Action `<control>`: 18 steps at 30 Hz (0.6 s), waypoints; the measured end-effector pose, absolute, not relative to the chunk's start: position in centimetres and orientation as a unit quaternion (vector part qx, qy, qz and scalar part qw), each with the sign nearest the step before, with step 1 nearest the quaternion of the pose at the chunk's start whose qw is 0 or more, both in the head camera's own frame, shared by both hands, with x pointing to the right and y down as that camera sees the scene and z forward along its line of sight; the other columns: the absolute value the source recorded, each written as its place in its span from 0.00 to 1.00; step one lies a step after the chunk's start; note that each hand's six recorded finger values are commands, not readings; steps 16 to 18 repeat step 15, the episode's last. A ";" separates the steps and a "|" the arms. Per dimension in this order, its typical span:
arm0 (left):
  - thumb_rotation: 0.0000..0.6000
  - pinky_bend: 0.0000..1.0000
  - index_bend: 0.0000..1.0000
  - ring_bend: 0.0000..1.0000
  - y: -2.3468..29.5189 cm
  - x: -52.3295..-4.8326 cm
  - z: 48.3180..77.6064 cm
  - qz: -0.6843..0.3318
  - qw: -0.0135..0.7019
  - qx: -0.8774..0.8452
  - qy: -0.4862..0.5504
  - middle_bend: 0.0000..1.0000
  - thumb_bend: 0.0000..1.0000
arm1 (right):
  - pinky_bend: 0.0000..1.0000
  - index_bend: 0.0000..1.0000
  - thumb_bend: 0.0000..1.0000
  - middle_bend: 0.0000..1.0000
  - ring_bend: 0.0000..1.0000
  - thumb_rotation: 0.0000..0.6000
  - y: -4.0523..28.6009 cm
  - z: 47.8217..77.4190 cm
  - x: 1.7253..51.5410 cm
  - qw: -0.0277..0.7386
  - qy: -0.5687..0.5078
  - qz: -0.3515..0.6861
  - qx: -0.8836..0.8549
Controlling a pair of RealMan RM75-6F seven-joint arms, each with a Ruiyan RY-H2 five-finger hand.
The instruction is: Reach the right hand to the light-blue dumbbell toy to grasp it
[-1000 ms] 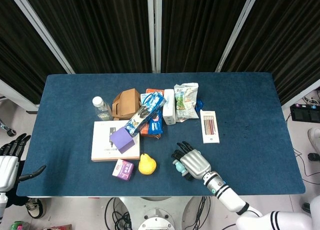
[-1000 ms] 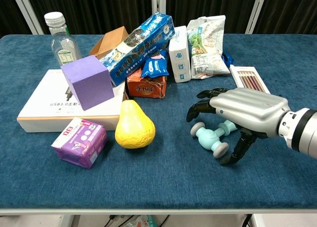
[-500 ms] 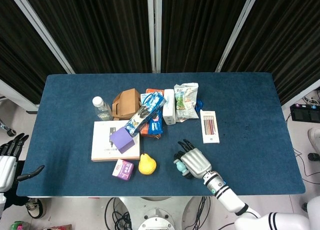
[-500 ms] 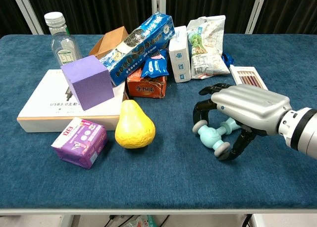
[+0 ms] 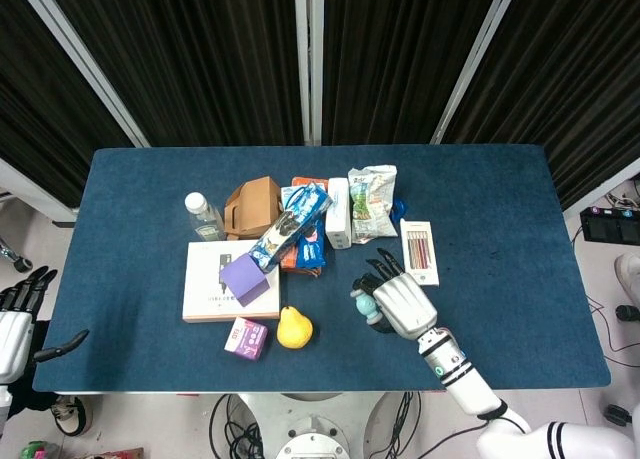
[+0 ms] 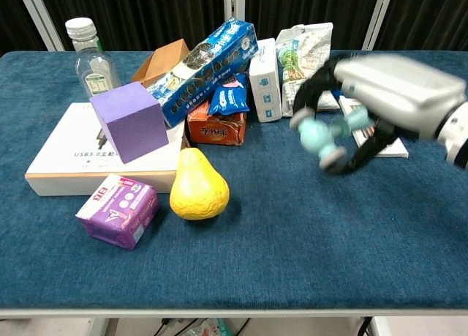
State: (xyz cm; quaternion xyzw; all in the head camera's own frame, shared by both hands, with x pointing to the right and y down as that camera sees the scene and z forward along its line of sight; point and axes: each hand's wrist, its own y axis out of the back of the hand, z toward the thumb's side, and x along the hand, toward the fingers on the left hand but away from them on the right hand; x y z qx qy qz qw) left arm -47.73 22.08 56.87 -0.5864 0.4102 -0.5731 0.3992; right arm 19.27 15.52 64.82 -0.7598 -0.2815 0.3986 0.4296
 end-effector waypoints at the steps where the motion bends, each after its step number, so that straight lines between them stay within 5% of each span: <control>1: 0.26 0.24 0.08 0.14 22.1 -47.6 56.9 -0.572 0.399 -0.587 0.410 0.07 0.10 | 0.00 0.60 0.14 0.53 0.16 1.00 15.0 64.1 19.2 0.435 -0.296 0.388 -0.756; 9: 0.26 0.24 0.08 0.14 21.9 -47.4 56.7 -0.571 0.400 -0.588 0.410 0.07 0.10 | 0.00 0.60 0.16 0.54 0.16 1.00 11.3 58.9 19.4 0.513 -0.422 0.277 -0.694; 18: 0.26 0.24 0.08 0.14 22.1 -47.5 56.9 -0.575 0.399 -0.588 0.407 0.07 0.10 | 0.00 0.60 0.16 0.54 0.16 1.00 10.2 59.2 18.1 0.516 -0.460 0.218 -0.689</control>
